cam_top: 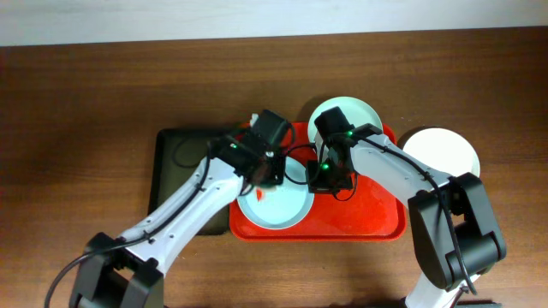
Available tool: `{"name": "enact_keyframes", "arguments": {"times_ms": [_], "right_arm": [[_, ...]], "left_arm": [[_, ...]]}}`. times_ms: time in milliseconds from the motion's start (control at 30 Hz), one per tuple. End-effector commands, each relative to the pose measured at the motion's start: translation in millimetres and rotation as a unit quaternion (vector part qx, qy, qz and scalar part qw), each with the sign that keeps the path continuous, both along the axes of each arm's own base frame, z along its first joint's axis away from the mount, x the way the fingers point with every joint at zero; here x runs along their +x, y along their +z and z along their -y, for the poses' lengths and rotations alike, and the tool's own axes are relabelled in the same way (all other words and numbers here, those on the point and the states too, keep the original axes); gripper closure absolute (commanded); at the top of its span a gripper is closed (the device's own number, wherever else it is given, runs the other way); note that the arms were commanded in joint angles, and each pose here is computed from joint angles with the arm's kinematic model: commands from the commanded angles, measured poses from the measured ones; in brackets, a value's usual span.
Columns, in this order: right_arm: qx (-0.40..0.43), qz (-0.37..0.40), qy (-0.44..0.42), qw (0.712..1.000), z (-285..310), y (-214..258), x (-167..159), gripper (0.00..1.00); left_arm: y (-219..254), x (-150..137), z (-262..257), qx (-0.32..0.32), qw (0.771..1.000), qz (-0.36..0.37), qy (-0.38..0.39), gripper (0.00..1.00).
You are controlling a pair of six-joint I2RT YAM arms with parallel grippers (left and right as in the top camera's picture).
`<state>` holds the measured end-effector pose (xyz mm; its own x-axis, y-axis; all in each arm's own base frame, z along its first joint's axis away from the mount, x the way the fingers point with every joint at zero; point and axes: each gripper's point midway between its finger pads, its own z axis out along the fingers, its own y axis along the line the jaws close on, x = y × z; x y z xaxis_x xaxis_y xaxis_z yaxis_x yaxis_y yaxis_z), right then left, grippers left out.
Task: Clean dirty plates on tray and stack at the side
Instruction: 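Scrub the pale green plate with the sponge while the right gripper holds its rim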
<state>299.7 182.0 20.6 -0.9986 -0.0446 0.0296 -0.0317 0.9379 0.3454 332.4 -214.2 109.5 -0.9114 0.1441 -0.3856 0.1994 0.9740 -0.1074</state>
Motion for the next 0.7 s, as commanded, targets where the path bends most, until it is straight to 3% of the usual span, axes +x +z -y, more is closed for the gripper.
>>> {"name": "enact_keyframes", "arguments": {"times_ms": [0,133,167,200,433,567,667], "right_arm": [[0.007,0.001,0.007,1.000,-2.7,2.6,-3.8,0.88],[0.007,0.001,0.008,1.000,-2.8,2.6,-3.5,0.92],[0.007,0.001,0.008,1.000,-2.7,2.5,-3.6,0.79],[0.004,0.002,0.007,1.000,-2.0,2.2,-3.4,0.74],[-0.007,0.006,0.006,1.000,1.6,0.8,-1.7,0.80],[-0.008,0.005,0.006,1.000,1.7,0.1,-1.9,0.73],[-0.021,0.002,0.005,1.000,5.7,-6.2,-1.8,0.73]], "left_arm": [[10.9,26.1,-15.1,-0.001,0.999,0.039,0.008,1.00],[3.7,34.5,-19.8,0.014,0.999,0.047,0.019,1.00],[-3.6,28.1,-16.0,0.008,1.000,0.026,0.011,1.00],[-13.0,20.5,-11.7,0.004,1.000,0.002,0.001,1.00],[-55.6,-7.7,-3.7,-0.019,0.994,-0.111,-0.017,1.00],[-55.1,-6.1,-3.2,-0.019,0.994,-0.108,-0.017,1.00],[-55.2,-6.3,-3.4,-0.019,0.994,-0.108,-0.016,1.00]]}}
